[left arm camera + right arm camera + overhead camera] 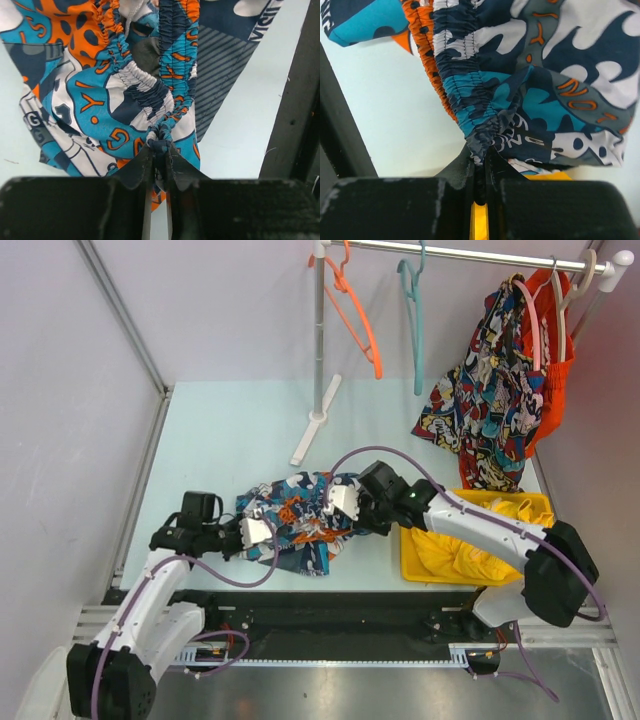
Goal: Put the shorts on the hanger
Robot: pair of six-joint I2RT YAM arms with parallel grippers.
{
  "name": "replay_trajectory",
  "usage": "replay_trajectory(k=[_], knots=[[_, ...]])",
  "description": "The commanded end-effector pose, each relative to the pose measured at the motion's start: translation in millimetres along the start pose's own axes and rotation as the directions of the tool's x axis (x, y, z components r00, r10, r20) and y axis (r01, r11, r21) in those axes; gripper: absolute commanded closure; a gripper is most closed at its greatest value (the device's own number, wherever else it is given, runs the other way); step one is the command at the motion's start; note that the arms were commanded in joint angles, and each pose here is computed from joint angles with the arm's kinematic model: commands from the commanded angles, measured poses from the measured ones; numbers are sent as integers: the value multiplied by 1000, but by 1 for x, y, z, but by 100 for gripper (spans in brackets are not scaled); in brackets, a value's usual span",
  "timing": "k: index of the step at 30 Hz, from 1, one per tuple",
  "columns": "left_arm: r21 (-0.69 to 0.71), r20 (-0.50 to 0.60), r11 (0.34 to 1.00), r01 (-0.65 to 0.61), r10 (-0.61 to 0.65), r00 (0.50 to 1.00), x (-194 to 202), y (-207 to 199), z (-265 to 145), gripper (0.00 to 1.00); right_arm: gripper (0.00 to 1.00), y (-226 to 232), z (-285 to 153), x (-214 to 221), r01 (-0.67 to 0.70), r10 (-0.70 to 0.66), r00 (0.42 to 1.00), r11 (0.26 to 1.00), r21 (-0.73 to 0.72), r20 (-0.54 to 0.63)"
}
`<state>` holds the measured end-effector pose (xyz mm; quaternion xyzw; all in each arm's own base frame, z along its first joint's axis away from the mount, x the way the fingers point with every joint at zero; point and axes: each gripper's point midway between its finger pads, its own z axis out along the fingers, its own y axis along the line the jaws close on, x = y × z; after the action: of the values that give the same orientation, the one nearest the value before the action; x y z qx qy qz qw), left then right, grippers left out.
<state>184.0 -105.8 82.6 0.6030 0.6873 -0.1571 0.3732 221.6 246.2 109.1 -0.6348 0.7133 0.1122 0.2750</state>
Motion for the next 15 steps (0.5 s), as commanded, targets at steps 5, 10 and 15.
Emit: replay_trajectory(k=[5, 10, 15], knots=[[18, -26, 999, -27, 27, 999, 1, 7, 16, 76, 70, -9, 14, -13, 63, -64, 997, 998, 30, 40], [79, 1, 997, -19, 19, 1000, -21, -5, -4, 49, 33, 1, -24, -23, 86, -90, 993, 995, 58, 74], [-10, 88, 1000, 17, -16, 996, -67, 2, -43, 23, 14, 19, -86, -51, 108, -129, 975, 987, 122, 180]])
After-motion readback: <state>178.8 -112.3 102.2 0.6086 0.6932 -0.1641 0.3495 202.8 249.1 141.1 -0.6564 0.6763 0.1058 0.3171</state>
